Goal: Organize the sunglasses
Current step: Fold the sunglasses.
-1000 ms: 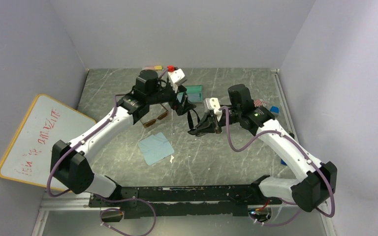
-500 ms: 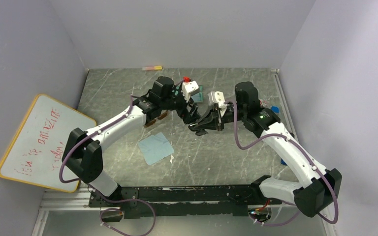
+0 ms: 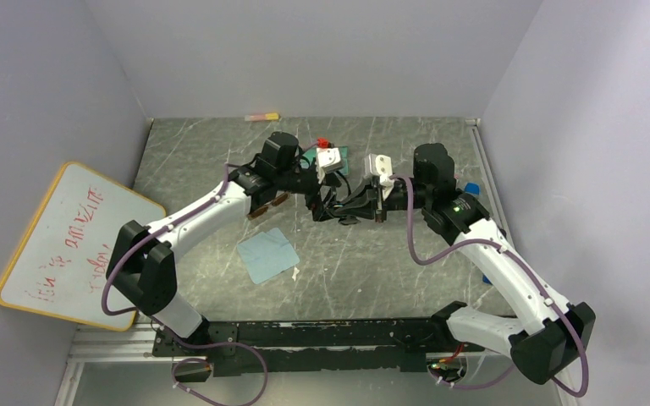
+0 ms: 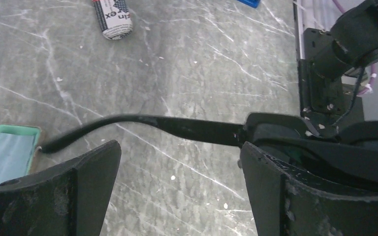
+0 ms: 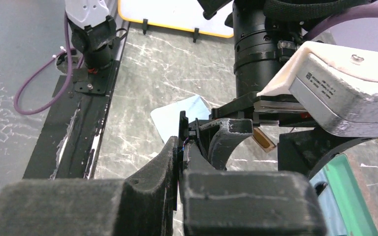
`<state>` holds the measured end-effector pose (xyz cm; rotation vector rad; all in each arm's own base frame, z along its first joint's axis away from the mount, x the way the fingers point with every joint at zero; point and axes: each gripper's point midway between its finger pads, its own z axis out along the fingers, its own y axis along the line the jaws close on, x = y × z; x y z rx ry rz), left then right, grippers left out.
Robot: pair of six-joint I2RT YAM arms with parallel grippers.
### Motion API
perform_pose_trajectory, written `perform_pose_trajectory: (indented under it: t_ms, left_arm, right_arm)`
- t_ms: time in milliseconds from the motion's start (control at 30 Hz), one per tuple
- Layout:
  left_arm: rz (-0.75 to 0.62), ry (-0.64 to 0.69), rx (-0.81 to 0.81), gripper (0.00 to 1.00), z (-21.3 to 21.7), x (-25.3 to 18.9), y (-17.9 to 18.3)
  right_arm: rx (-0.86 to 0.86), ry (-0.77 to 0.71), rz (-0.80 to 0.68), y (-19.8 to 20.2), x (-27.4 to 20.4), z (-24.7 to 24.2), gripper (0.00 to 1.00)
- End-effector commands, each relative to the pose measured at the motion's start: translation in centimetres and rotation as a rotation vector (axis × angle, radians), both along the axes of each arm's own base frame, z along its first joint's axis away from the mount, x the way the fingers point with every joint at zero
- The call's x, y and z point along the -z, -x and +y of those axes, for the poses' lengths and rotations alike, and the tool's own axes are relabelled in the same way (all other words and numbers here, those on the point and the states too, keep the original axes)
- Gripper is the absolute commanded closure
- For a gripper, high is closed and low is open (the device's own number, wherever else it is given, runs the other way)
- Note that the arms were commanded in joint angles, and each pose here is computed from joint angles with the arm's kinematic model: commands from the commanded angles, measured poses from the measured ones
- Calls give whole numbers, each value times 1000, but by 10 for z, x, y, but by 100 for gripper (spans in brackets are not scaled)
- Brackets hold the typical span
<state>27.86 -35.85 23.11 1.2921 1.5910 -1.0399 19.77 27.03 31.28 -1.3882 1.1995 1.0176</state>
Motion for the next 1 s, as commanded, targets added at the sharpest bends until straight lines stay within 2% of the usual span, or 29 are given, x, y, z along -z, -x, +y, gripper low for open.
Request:
perform_pose_trajectory:
  t_ms: [0, 67, 167, 333, 467, 667, 967]
  left_arm:
    - [5, 49, 153, 3, -1, -24, 34]
    - [-7, 48, 106, 3, 0, -28, 27]
    - [-54, 19, -151, 3, 14, -36, -18]
    - [-48, 98, -451, 3, 58, -60, -73]
    - [-57, 133, -615, 3, 93, -73, -96]
    - [3, 98, -649, 3, 96, -45, -112]
    - [149, -3, -578, 3, 80, 14, -126]
  right_arm:
    - [62, -50, -164, -21, -22, 1, 100]
    - [51, -47, -161, -19, -20, 1, 100]
    - [9, -32, -158, -11, -23, 0, 100]
    - [-45, -26, -130, 3, -26, -1, 100]
    - [-26, -27, -137, 0, -31, -2, 100]
    - [-128, -77, -87, 26, -67, -4, 100]
    - [-291, -130, -69, 67, -104, -12, 100]
